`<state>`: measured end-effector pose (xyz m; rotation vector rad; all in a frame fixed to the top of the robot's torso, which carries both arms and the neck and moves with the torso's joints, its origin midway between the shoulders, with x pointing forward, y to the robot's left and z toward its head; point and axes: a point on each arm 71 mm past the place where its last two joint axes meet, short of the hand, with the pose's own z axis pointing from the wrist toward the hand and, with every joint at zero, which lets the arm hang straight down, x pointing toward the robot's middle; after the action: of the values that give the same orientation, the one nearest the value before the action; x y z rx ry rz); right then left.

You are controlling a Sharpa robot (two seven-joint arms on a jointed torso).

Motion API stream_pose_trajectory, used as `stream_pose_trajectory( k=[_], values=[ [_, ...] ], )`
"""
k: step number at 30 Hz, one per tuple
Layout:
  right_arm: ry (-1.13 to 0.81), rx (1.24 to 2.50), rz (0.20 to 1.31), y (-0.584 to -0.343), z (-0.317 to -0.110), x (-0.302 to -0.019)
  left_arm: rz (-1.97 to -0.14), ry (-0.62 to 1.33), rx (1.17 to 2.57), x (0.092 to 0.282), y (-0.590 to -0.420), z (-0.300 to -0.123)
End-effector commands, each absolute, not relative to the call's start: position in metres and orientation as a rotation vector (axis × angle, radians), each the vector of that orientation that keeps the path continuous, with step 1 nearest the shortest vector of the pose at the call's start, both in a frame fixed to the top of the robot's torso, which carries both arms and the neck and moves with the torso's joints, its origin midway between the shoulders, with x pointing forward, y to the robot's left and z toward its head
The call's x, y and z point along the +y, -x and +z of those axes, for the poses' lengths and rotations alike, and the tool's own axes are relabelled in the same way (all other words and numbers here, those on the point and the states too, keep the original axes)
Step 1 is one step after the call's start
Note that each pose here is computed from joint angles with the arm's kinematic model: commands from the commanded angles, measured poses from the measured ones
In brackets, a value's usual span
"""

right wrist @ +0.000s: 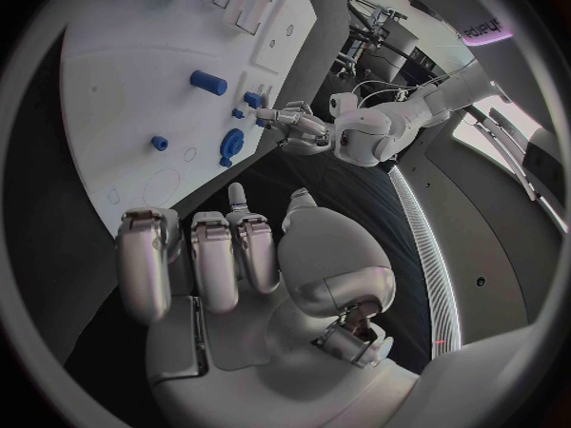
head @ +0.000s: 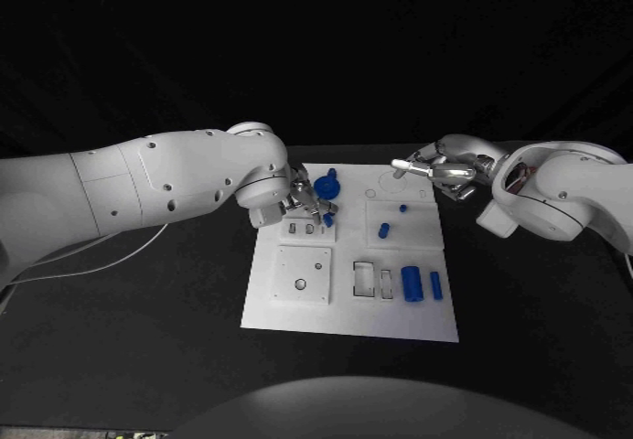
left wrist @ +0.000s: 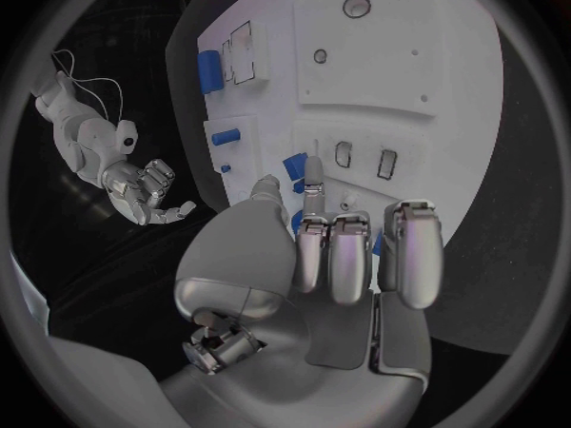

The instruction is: Assemble the parts on the task board

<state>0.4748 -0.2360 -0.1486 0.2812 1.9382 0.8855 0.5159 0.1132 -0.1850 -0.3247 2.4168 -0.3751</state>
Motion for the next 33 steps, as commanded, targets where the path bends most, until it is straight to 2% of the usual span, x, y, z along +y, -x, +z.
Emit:
stream_pose_trajectory(
  k=[1,33],
  values=[
    [-0.271,1.957,0.886,-0.4741,-0.1501,-0.2353,-0.216,0.366,2.459,0.1197,-0.5137,-0.1898],
    [-0.273,1.973,0.877,-0.4744,-0.1515,-0.2368,-0.234,0.362,2.457,0.114,-0.5156,-0.1926]
  ],
)
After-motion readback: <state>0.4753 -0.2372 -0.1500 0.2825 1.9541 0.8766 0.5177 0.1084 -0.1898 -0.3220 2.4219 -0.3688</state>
